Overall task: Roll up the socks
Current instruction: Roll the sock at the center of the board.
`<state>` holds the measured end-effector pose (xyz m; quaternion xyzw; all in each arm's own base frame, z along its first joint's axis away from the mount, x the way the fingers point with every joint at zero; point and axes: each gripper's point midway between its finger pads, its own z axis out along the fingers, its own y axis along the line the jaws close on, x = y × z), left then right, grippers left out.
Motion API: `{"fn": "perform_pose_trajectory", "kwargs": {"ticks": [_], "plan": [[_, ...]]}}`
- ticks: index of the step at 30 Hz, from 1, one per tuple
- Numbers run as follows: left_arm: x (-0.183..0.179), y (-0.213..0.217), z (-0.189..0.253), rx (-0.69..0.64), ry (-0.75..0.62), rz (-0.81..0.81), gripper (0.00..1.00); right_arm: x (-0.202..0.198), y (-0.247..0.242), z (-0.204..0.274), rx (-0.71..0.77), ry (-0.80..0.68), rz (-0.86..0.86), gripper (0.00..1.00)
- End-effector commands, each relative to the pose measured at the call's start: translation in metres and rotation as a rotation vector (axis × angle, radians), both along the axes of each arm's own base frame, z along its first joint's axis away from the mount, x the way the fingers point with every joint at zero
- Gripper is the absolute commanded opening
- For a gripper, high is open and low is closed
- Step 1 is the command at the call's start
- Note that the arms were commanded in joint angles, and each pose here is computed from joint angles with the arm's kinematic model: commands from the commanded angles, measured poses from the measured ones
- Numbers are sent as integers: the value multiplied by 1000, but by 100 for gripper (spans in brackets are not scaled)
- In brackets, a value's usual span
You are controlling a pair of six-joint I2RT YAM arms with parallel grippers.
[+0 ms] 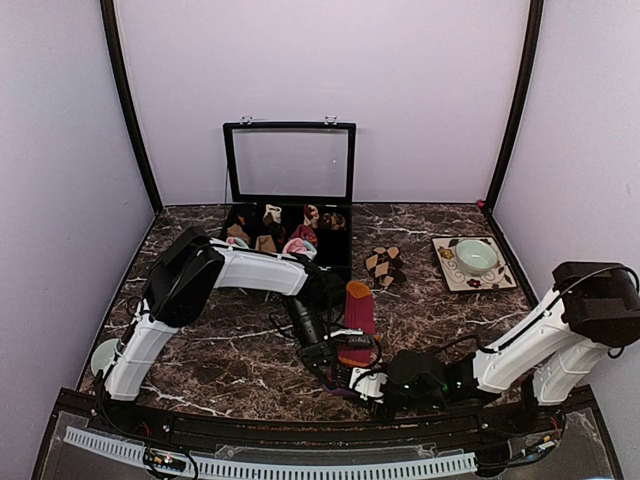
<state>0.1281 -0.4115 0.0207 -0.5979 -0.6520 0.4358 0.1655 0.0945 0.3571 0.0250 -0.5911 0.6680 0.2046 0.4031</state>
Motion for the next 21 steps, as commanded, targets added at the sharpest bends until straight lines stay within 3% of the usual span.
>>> {"fn": "perform_pose_trajectory", "kwargs": {"ticks": [1,4,7,9,14,17,21], "plan": [[6,22,-47,130,-91,-49,0,5,-5,-7,15,18,-41,23],[6,22,-45,128,-89,-52,0,6,-10,-12,1,26,-55,20],[5,23,-44,122,-87,-55,3,6,-15,-17,-11,37,-70,10],[7,21,-43,121,-95,-47,13,5,-17,-18,-12,47,-73,1],[31,20,-20,68,-176,26,40,0,-22,-24,-20,96,-88,0],[53,24,18,-26,-235,96,69,-4,-26,-28,-18,147,-105,0],[68,40,46,-115,-347,129,73,-5,-31,-28,-7,193,-133,0]]}}
